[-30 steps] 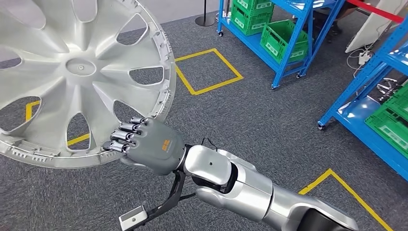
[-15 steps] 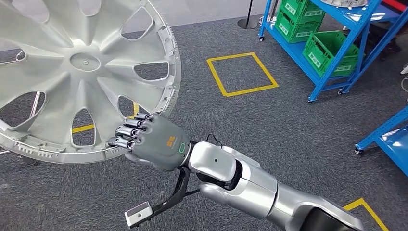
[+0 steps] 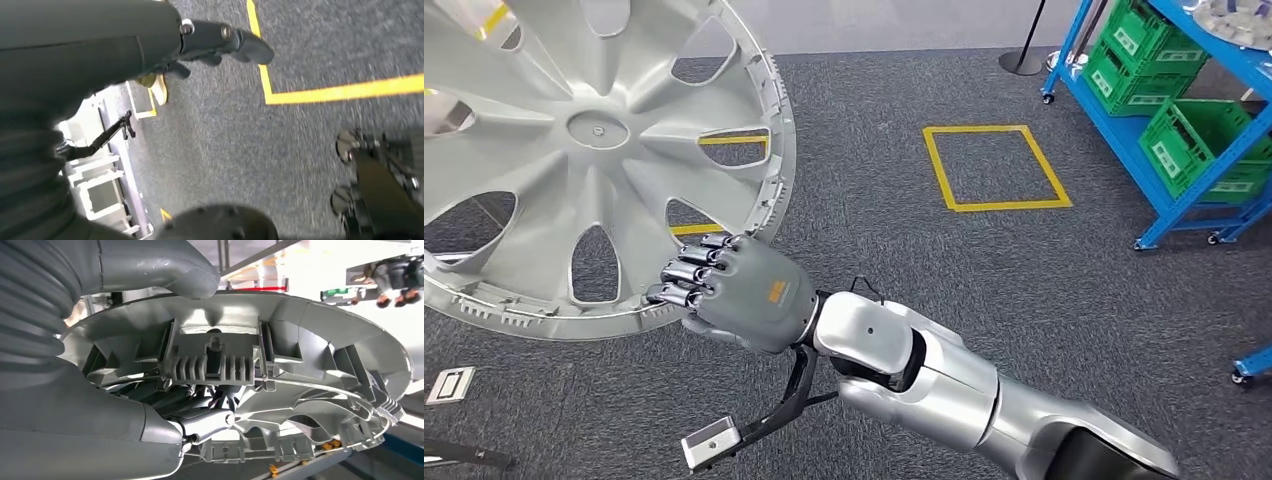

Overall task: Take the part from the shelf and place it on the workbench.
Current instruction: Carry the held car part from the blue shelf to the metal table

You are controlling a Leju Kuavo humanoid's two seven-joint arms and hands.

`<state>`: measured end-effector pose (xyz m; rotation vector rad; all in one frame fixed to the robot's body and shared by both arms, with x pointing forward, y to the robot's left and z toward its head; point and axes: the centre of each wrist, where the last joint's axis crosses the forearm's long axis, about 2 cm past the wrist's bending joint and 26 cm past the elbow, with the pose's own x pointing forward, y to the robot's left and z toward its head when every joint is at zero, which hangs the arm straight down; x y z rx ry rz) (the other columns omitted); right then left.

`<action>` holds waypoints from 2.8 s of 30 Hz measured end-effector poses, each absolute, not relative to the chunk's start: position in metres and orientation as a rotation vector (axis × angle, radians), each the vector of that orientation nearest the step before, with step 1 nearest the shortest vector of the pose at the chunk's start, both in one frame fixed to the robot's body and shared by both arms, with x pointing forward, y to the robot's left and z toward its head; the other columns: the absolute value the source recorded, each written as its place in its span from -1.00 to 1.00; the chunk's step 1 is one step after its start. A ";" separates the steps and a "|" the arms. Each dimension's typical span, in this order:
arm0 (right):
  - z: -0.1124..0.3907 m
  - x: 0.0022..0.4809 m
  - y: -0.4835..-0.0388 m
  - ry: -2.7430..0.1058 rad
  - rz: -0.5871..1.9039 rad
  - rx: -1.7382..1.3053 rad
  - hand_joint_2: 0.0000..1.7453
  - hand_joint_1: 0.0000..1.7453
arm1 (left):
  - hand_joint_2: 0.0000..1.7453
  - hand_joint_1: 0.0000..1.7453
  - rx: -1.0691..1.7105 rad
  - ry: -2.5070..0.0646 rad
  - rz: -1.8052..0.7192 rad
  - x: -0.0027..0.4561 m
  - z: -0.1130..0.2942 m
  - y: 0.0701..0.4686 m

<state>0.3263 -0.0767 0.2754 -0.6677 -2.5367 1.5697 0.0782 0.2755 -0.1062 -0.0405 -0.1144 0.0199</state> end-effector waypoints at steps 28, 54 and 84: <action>0.269 0.325 -0.074 -2.519 1.561 -0.690 1.00 1.00 | 1.00 -1.00 -0.042 -0.120 0.016 0.081 -0.106 0.278; 0.270 0.326 -0.072 -2.519 1.580 -0.679 1.00 1.00 | 1.00 -1.00 -0.045 -0.110 0.019 0.076 -0.107 0.278; 0.263 0.322 -0.069 -2.522 1.583 -0.645 1.00 1.00 | 1.00 -1.00 -0.046 -0.109 0.029 0.075 -0.107 0.276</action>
